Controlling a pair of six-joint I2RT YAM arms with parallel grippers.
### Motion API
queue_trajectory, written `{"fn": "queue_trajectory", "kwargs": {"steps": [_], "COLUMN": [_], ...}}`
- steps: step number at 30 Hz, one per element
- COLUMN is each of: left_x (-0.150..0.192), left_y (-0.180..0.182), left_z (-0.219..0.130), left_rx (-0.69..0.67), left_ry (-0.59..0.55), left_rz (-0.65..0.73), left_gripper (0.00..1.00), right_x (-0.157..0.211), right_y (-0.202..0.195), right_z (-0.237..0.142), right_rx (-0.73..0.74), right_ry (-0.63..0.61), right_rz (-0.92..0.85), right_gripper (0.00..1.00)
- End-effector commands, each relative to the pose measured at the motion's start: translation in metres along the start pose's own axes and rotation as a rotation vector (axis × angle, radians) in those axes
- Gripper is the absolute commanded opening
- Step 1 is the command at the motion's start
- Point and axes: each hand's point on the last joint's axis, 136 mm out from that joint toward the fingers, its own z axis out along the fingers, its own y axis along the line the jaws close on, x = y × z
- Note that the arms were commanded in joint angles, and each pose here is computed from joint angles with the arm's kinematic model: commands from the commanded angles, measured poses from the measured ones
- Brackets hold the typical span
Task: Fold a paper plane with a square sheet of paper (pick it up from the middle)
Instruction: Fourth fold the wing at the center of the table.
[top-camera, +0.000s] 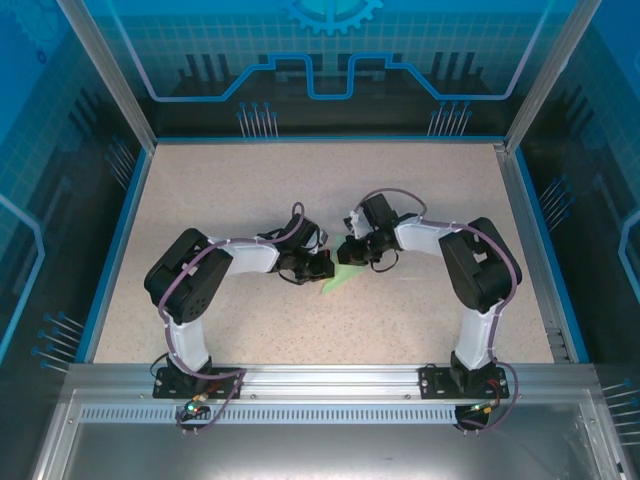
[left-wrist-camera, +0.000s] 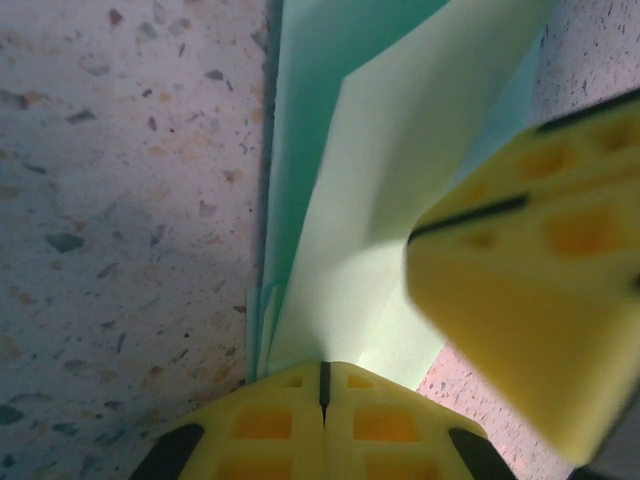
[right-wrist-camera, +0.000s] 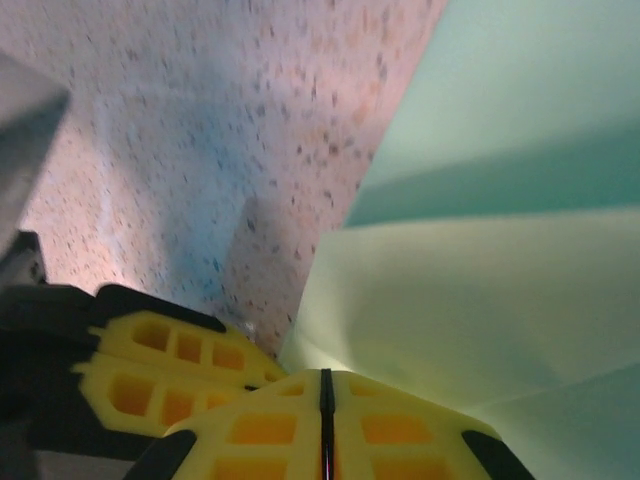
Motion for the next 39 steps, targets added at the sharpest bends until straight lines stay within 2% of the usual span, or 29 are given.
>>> {"fn": "queue_trajectory", "kwargs": {"steps": [1,6,13,17,23,29,34,39], "left_x": [0.032,0.034,0.038,0.039,0.039,0.038,0.039,0.041], "left_y": [0.052,0.054,0.06,0.061,0.059,0.058,0.057,0.061], "left_z": [0.009,0.008,0.007,0.008,0.008,0.009,0.008,0.006], "left_rx": [-0.194,-0.201,-0.226,-0.226,-0.226,-0.224,-0.228,-0.256], "left_ry": [0.093,0.096,0.107,0.109,0.113,0.109,0.112,0.119], "left_rz": [-0.069,-0.071,-0.069,-0.07,-0.068,-0.066,-0.063,-0.068], "left_gripper": [0.0,0.0,0.0,0.0,0.0,0.0,0.0,0.0], "right_x": [0.014,0.018,-0.011,-0.028,-0.023,-0.005,-0.002,-0.006], "right_y": [-0.003,-0.021,-0.046,-0.041,-0.014,0.002,-0.006,-0.023], "right_z": [0.012,0.018,0.001,-0.013,-0.025,-0.004,0.011,0.011], "right_rx": [-0.005,0.049,0.091,0.088,0.028,0.002,0.014,0.048], "right_ry": [0.045,0.07,-0.007,-0.059,-0.077,-0.018,0.009,0.007], "right_rz": [0.015,0.036,0.085,0.069,0.026,0.003,0.018,0.037], "right_gripper": [0.08,0.06,0.06,0.06,0.07,0.07,0.07,0.07]}}
